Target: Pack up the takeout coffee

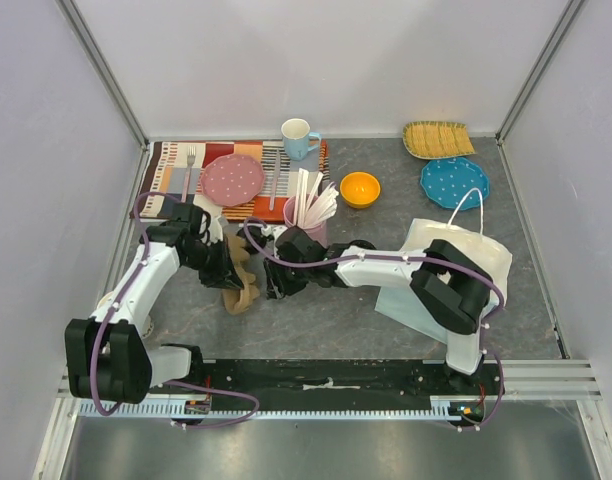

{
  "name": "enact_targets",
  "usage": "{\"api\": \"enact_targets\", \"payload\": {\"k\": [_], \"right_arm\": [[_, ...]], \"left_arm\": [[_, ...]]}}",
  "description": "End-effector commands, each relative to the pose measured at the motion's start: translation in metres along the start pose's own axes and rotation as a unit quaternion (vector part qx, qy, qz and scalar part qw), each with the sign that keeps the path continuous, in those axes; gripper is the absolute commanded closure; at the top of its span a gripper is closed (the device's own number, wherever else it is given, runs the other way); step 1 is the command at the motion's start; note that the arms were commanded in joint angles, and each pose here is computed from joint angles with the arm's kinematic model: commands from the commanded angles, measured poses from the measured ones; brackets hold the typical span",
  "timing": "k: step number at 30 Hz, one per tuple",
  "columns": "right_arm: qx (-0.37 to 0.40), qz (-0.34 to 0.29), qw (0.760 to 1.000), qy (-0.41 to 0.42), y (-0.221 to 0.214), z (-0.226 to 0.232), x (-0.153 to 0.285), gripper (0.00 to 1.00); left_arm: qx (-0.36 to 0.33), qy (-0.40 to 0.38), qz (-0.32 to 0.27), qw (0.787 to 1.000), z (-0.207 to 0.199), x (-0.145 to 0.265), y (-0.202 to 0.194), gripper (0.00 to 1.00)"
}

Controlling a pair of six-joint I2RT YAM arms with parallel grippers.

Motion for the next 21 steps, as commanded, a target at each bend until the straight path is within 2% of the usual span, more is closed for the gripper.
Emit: {"api": "enact_targets", "payload": {"k": [1, 4, 5, 8, 11, 13, 16, 17, 21], "right_arm": [[0.016, -0.045, 0.999, 0.025, 0.028, 0.017, 0.022, 0.51], [0.029, -0.065, 0.996, 0.047, 0.034, 0.024, 0.030, 0.41], [0.037, -0.081, 0.994, 0.059, 0.040, 0.028, 0.032, 0.35], [0.057, -0.121, 0.987, 0.092, 0.052, 0.040, 0.044, 0.25], [0.069, -0.132, 0.981, 0.128, 0.057, 0.052, 0.049, 0.19], [0.060, -0.126, 0.981, 0.138, 0.059, 0.055, 0.041, 0.19], [0.036, -0.122, 0.982, 0.141, 0.061, 0.055, 0.031, 0.25], [0.033, -0.120, 0.983, 0.138, 0.060, 0.054, 0.029, 0.31], [0.018, -0.119, 0.984, 0.128, 0.062, 0.051, 0.024, 0.37]], "left_arm": [[0.011, 0.003, -0.016, 1.000, 0.001, -0.002, 0.006, 0.98], [0.006, -0.006, -0.021, 1.000, -0.004, 0.003, 0.006, 0.98], [0.002, -0.016, -0.022, 1.000, -0.007, 0.006, 0.006, 0.98], [-0.022, -0.069, -0.028, 0.997, -0.026, 0.018, 0.003, 0.98], [-0.033, -0.080, -0.040, 0.995, -0.028, 0.026, -0.002, 0.98], [-0.014, -0.076, -0.032, 0.996, -0.024, 0.026, -0.009, 0.98], [0.013, -0.092, -0.019, 0.995, -0.025, 0.024, -0.017, 0.98], [0.019, -0.098, -0.015, 0.995, -0.026, 0.024, -0.018, 0.98], [0.041, -0.107, -0.012, 0.993, -0.025, 0.020, -0.020, 0.98]]}}
Point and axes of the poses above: each gripper's point midway between its finger pads, its own x axis back along the fingers, its own z axis along the line the jaws close on, y = z × x, the point moved 3 cm from there along x, back along the fingers, and after that the axes turned 12 degrees about x, right-handed, at the moved point
